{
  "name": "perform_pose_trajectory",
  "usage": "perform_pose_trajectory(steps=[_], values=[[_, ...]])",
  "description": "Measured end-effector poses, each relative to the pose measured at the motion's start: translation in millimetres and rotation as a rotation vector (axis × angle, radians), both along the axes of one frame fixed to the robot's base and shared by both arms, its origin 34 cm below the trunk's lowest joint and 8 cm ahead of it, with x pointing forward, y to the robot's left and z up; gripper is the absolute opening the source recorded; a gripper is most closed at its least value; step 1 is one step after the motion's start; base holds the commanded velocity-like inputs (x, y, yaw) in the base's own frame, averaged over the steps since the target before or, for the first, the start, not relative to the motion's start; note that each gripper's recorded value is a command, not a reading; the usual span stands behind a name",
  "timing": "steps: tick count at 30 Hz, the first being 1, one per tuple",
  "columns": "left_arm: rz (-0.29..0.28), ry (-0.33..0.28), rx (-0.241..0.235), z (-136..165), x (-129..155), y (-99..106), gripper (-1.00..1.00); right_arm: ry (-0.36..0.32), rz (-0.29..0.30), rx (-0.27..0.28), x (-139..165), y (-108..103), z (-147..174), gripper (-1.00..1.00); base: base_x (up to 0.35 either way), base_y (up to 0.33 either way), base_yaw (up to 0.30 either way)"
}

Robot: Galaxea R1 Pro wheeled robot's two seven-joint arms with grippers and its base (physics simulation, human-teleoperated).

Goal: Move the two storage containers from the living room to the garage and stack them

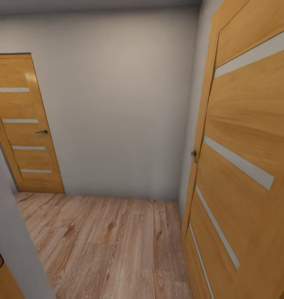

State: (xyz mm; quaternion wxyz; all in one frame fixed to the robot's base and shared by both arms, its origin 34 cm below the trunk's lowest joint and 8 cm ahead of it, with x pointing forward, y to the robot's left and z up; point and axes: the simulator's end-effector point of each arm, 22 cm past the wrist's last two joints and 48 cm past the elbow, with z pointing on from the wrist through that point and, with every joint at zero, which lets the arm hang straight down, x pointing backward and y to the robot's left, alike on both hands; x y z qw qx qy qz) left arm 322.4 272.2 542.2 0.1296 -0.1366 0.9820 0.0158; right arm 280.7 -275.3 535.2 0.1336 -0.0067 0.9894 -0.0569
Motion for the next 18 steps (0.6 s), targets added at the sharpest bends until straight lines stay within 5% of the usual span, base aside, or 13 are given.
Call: perform_pose_trajectory(steps=[18], values=[[0.0, 0.0, -0.001, 0.0, 0.0, -0.5, 1.0, -0.001, 0.0, -0.002, 0.0, -1.3, 0.1, 1.0, 0.001, 0.0, 0.032]])
